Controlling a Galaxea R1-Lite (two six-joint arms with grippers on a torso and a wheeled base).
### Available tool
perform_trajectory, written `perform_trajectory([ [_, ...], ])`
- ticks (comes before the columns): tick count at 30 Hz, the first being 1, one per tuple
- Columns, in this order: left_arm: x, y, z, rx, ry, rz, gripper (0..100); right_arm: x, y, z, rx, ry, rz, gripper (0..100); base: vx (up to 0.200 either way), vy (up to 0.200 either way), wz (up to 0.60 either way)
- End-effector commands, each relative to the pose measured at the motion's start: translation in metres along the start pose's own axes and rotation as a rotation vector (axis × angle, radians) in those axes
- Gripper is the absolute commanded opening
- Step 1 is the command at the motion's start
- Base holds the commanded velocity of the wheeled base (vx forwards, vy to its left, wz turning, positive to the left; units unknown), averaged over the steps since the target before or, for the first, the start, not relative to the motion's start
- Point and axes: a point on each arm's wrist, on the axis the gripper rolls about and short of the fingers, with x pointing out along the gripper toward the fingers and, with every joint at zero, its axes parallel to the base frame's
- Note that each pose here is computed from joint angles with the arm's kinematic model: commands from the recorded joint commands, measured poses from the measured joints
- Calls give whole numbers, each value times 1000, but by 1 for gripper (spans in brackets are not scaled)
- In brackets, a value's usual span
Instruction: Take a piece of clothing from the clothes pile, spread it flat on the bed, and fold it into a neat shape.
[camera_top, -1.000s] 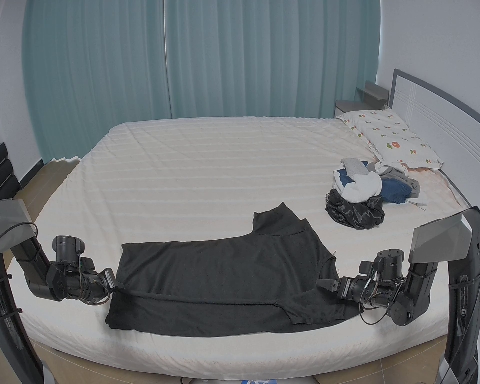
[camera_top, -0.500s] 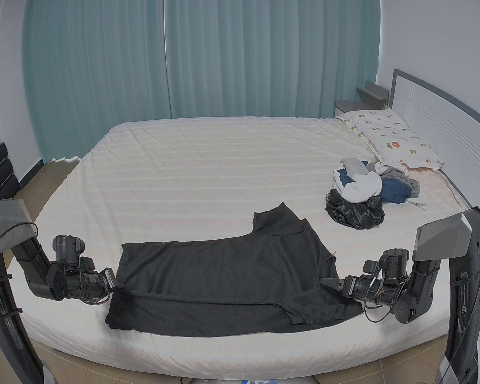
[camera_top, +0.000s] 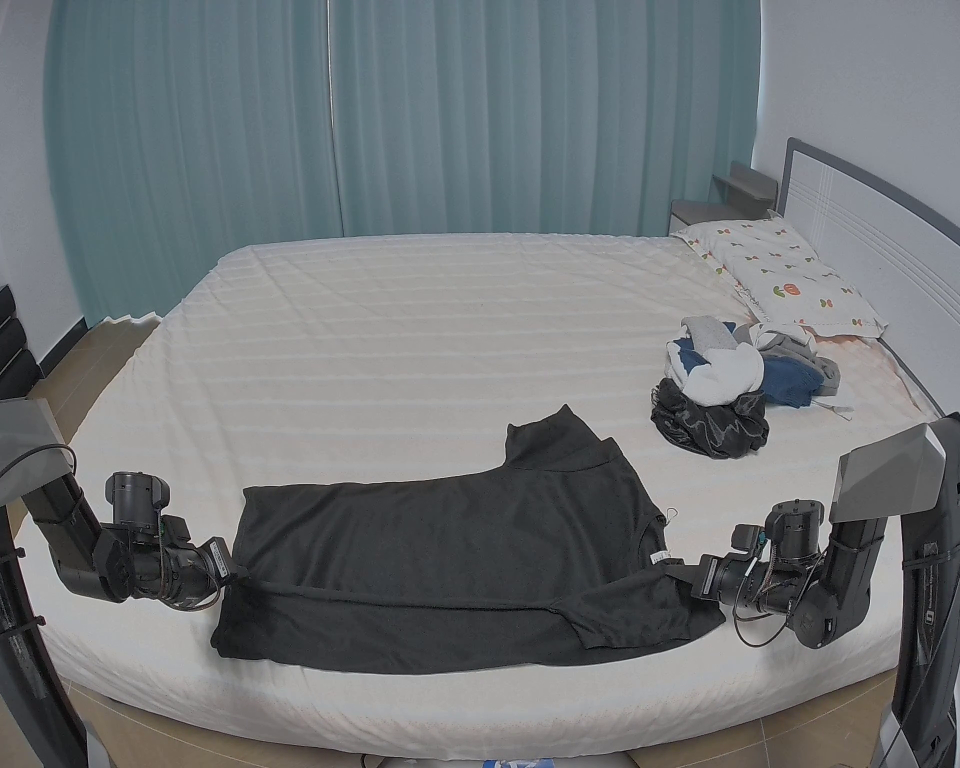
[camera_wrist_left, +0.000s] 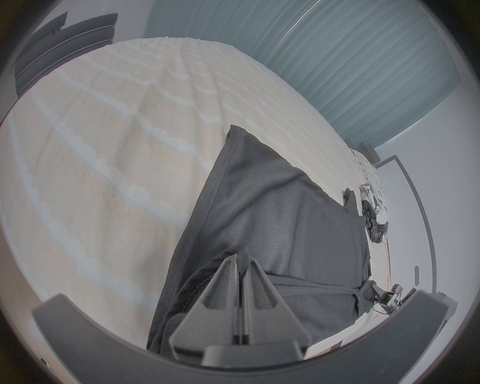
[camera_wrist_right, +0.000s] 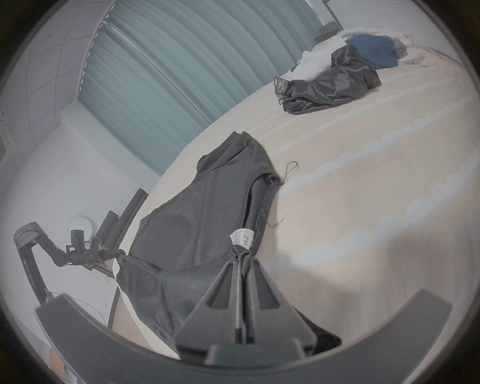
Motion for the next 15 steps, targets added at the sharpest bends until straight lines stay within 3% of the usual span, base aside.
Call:
perform_trajectory([
  [1, -1, 0, 0, -16, -1, 1, 0, -1, -2, 5, -2, -27, 2, 0, 0, 0, 0],
  [15, -20, -3, 0, -58, -37, 12, 0, -1, -6, 17, 11, -116, 19, 0, 0, 0, 0],
])
